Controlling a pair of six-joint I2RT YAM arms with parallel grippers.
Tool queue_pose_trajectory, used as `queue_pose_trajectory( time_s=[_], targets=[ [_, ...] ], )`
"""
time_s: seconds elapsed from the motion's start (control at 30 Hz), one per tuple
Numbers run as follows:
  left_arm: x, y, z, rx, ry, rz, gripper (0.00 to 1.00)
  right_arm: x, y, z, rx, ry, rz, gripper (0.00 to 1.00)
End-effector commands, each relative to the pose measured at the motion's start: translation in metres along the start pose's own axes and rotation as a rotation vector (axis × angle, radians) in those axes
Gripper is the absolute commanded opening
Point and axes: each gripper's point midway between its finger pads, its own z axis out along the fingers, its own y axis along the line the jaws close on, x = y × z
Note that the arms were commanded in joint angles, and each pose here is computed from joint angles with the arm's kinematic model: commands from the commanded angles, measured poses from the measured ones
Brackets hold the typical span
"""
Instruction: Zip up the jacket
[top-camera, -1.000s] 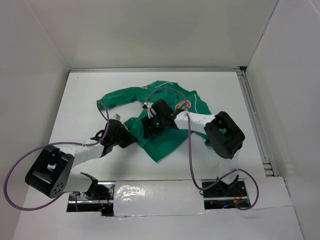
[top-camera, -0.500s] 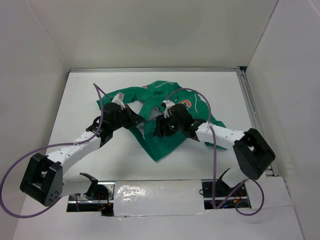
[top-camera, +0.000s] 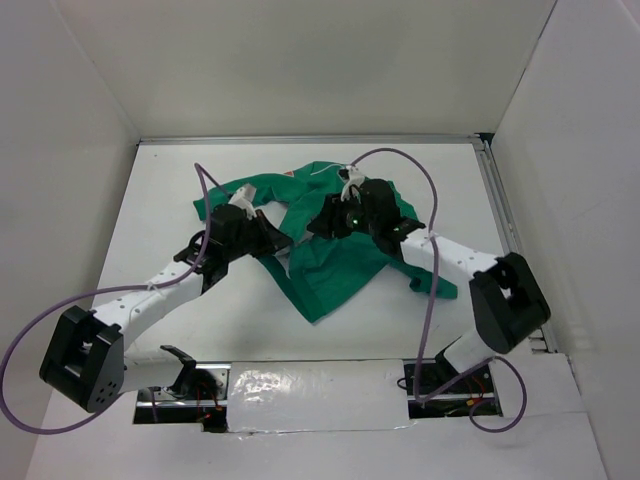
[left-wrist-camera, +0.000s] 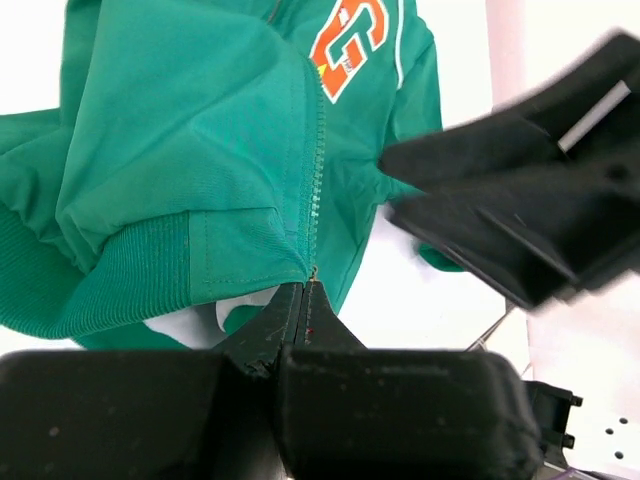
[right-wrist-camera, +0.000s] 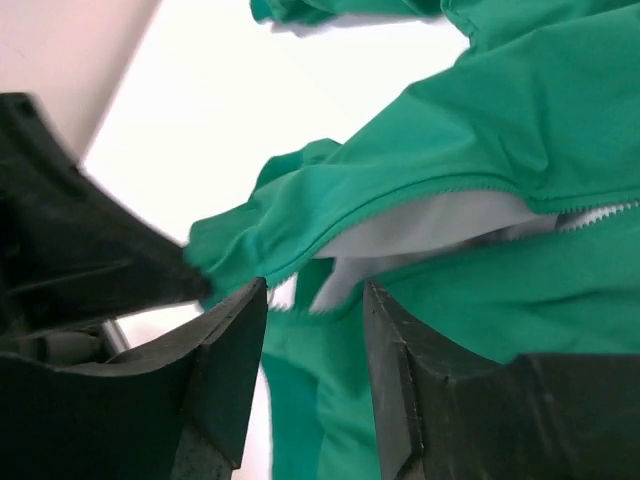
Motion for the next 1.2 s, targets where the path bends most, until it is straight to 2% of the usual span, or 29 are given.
queue_pose_trajectory(
  time_s=[0.0,0.1,0.2,0.37,0.5,0.67,0.9,1.17],
  targets=[
    [0.001,0.005,0.000,-0.007,-0.022,0.006,0.00,0.007,0.001,0.024,-0.037,0.045,-0.059,0.49],
    [0.007,0.018,-0.001,-0.045,-0.026,-0.014,0.00,0.022,-0.019,0.042,0.056,0.081,-0.088,0.47],
    [0.011,0.034,-0.002,-0.099,-0.028,-0.038,0.00,0.029,-0.025,0.052,0.064,0.110,-0.111,0.46],
    [0.023,0.062,-0.004,-0.204,0.003,-0.091,0.00,0.051,-0.030,0.068,0.120,0.186,-0.200,0.50],
    [0.043,0.083,-0.005,-0.245,0.039,-0.140,0.00,0.073,-0.018,0.080,0.126,0.236,-0.294,0.52],
    [0.060,0.112,-0.008,-0.335,0.055,-0.197,0.00,0.102,-0.018,0.078,0.162,0.307,-0.360,0.51],
    [0.079,0.139,-0.007,-0.402,0.074,-0.242,0.00,0.147,-0.035,0.061,0.299,0.391,-0.345,0.51],
    [0.084,0.143,-0.002,-0.400,0.107,-0.253,0.00,0.157,-0.039,0.060,0.349,0.418,-0.381,0.51]
  ],
)
